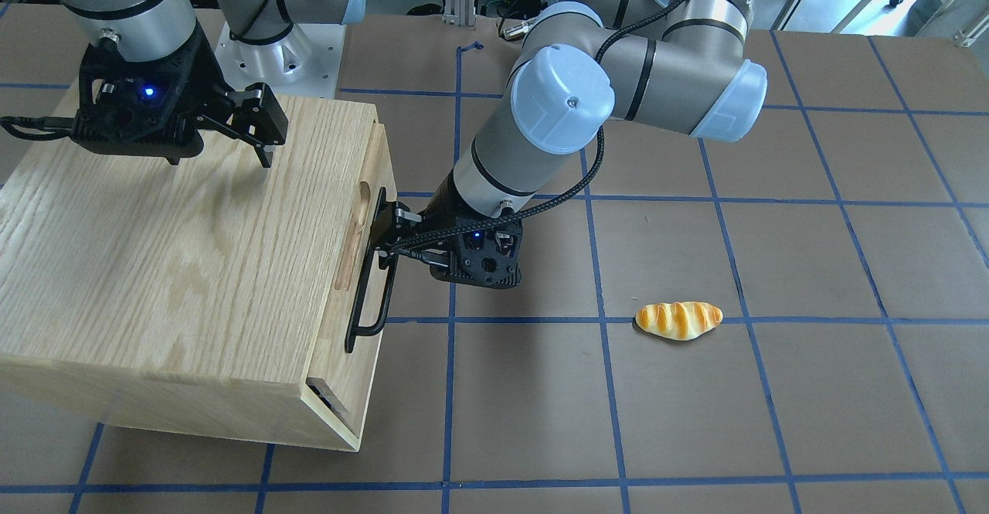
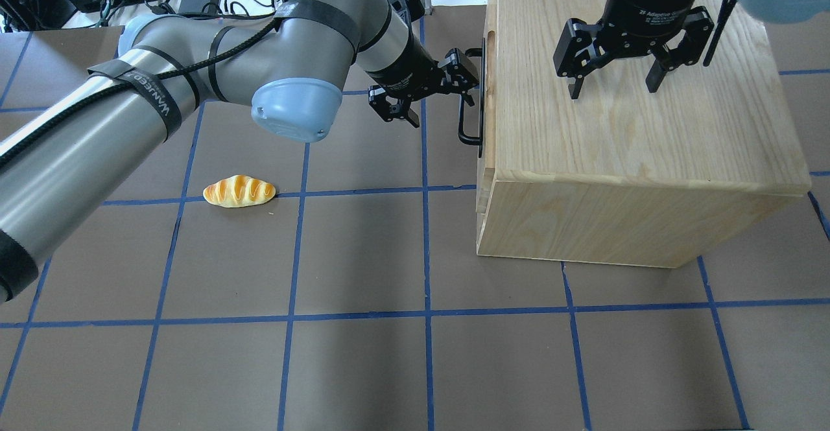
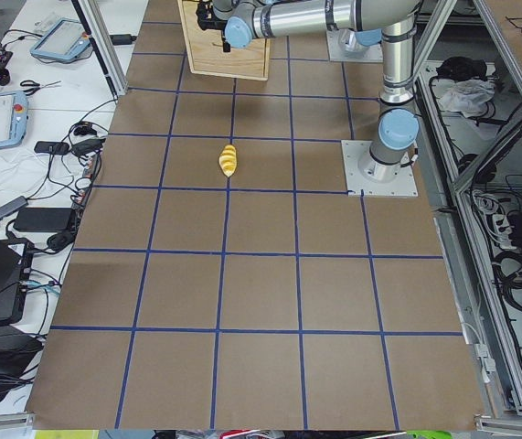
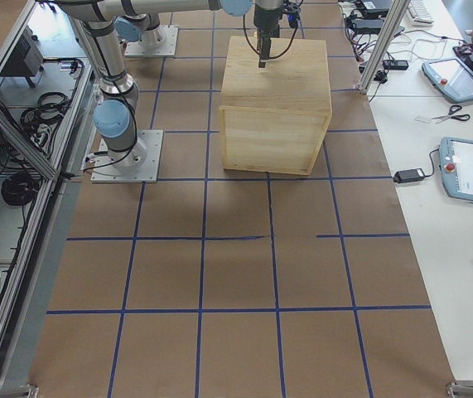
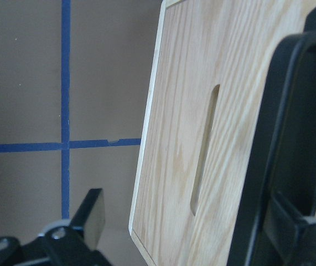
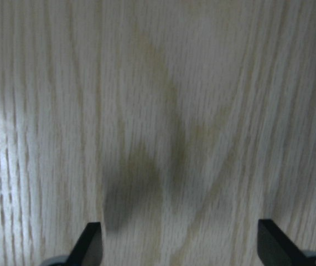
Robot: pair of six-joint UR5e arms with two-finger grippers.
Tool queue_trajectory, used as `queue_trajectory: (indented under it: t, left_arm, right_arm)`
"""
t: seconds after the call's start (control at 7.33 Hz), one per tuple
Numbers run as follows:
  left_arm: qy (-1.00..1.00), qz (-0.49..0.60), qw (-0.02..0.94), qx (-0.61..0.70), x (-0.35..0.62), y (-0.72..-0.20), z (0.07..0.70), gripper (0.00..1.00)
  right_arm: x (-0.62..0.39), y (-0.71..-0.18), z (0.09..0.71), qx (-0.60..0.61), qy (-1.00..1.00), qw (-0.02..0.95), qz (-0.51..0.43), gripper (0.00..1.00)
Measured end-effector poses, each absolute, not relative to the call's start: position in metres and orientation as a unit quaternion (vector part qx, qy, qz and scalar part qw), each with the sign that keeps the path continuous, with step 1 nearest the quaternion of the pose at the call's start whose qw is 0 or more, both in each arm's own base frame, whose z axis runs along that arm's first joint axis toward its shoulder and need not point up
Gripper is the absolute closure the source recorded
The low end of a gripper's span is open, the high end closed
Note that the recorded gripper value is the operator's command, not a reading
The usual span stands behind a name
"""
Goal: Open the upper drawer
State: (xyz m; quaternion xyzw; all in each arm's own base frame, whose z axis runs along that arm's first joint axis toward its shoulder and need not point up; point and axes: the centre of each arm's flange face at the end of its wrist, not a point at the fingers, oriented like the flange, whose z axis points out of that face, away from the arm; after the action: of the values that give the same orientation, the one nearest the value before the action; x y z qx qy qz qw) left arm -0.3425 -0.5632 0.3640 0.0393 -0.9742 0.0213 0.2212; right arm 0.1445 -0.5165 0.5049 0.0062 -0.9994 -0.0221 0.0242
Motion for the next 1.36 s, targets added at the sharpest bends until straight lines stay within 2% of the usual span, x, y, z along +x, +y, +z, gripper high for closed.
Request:
queue_trajectory:
  t: [1.36]
  left_arm:
    - [-0.984,0.043,0.172,-0.015,-0.336,-0.56,0.363,0.0]
  right_arm:
    - [0.145,-0.516,0.505,0.006,-0.999,0.024,-0.022,0.0]
